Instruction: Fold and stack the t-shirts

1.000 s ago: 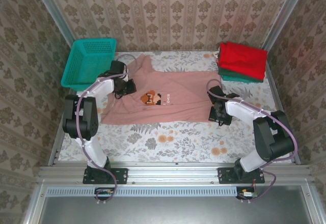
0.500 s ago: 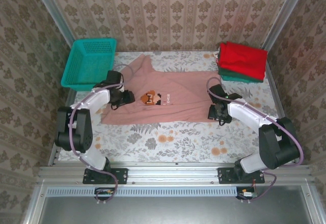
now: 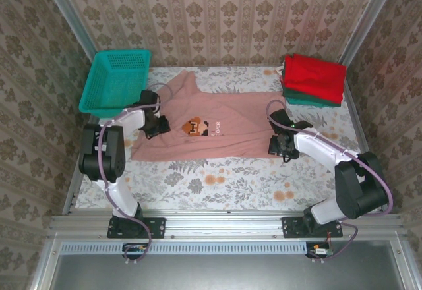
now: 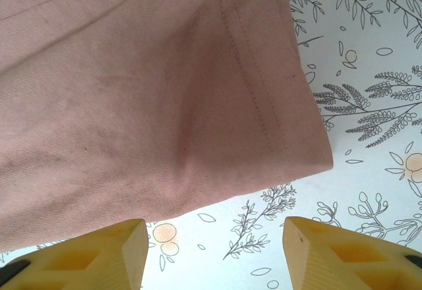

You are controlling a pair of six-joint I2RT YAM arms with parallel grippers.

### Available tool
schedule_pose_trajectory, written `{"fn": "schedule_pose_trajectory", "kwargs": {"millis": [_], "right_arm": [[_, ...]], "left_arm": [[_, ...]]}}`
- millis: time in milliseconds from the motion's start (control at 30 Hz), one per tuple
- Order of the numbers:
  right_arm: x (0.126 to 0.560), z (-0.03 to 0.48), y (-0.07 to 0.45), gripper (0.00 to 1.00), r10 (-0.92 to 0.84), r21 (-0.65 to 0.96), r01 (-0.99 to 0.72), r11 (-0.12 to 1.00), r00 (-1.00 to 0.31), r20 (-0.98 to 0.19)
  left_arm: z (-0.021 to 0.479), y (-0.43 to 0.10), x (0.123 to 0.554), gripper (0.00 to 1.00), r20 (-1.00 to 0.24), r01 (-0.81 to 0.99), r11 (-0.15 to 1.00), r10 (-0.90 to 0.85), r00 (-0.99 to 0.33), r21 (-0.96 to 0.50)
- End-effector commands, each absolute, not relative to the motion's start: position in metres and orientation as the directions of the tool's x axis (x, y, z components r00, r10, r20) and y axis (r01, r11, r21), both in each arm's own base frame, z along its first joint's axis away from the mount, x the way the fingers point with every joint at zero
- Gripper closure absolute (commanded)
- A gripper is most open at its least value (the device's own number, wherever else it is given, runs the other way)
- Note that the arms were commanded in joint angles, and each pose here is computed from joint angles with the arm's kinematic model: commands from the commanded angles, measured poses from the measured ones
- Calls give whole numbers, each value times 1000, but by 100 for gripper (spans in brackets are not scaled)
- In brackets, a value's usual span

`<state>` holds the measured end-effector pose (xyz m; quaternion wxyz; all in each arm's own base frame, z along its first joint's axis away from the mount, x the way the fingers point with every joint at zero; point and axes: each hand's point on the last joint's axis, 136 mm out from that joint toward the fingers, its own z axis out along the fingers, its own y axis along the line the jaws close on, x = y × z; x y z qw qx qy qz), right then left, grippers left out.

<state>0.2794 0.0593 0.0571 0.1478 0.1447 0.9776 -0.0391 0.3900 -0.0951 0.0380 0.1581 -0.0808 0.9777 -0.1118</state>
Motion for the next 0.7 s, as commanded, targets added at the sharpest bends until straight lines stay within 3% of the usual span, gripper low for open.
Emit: {"fn": "schedule_pose_trajectory", "kwargs": {"millis": [0,133,400,500,667], "right_arm": [[279,60,59,42,258,-39,284,958,-913,-316],[281,59,60,42,254,-37,280,959,-914,-315],[282,62,61,42,244,-35,269,963,-916,-319],[282,67,63,42,238,-27,261,965,-914,-328],[293,110,112,34,80,38,70,997,-881,-466]], "left_arm": [[50,-105,401,82,-311,-89,963,-168,-935,-253],[54,-115,410,91,-303,-67,961,-151,-941,-270],[55,-134,441,80,-268,-58,955,-139,-953,-290],[47,-142,451,82,-236,-58,952,-134,-963,-302],[39,-138,459,84,-222,-64,954,-133,-966,-293]]}}
